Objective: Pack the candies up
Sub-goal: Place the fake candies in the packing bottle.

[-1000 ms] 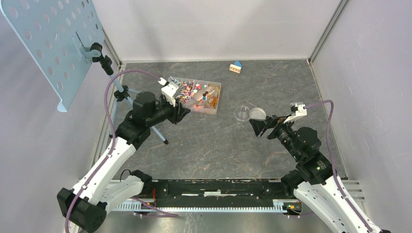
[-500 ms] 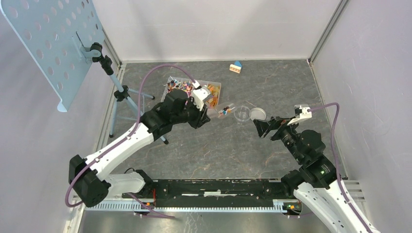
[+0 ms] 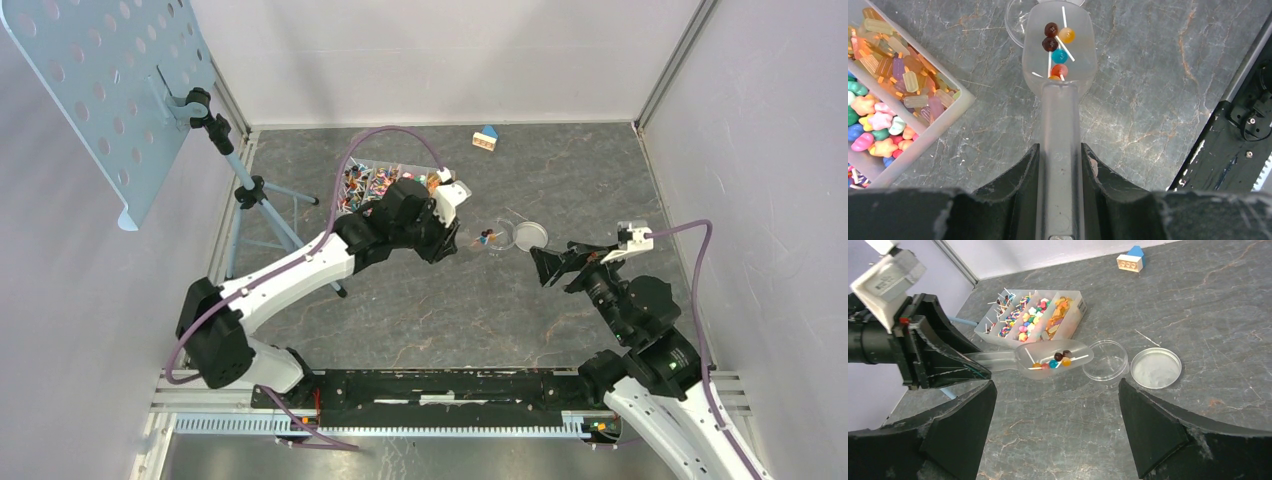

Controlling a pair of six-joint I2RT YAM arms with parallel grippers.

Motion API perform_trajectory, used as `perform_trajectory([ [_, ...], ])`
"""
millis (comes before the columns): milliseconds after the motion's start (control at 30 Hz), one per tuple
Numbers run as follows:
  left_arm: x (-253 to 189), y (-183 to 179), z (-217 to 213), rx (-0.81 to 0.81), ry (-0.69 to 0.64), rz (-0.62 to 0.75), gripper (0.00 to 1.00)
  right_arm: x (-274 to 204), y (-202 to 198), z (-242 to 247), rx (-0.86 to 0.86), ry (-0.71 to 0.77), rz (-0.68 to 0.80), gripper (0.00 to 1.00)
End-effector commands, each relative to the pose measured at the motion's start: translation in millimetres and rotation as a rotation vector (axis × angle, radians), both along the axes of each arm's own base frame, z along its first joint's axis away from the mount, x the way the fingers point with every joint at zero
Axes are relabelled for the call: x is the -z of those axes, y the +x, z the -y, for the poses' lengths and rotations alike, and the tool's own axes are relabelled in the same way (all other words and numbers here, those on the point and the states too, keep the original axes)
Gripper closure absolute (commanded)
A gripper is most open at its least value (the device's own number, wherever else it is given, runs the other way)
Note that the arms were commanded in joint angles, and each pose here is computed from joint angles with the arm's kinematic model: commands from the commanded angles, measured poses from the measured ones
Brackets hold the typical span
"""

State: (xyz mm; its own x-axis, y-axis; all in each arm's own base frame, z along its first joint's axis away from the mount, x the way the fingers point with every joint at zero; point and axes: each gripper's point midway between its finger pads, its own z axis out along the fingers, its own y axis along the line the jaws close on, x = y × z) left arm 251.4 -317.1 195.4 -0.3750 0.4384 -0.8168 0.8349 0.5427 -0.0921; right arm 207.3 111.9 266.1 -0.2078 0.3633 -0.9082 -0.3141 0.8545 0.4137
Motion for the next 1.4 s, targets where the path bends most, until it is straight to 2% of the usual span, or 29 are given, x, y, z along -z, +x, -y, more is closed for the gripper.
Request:
perform_trajectory([
  [0, -13.7, 13.8, 15.8, -0.019, -0.014, 0.013, 0.98, -31.5, -4.5, 11.8, 0.036, 0.007, 0.078, 0.02],
  [300, 2.3, 28.9, 31.3, -0.028, 0.063, -0.03, 0.98, -33.4, -7.8, 12.5, 0.032, 0.017, 0.085, 0.02],
  [833, 11.9, 32.9, 28.5, -0.046, 0.191, -0.059, 0.98, -33.7, -7.9, 10.1, 0.023, 0.034, 0.09, 0.02],
  [1133, 5.9, 32.6, 30.2, -0.044, 0.188, -0.053, 0.98, -32.1, -7.6, 10.5, 0.026, 0.039, 0.092, 0.02],
  [1367, -18.9, 31.9, 30.4, -0.056, 0.136, -0.024, 0.98, -31.4, -7.9, 9.0, 0.017, 0.037, 0.092, 0.02],
])
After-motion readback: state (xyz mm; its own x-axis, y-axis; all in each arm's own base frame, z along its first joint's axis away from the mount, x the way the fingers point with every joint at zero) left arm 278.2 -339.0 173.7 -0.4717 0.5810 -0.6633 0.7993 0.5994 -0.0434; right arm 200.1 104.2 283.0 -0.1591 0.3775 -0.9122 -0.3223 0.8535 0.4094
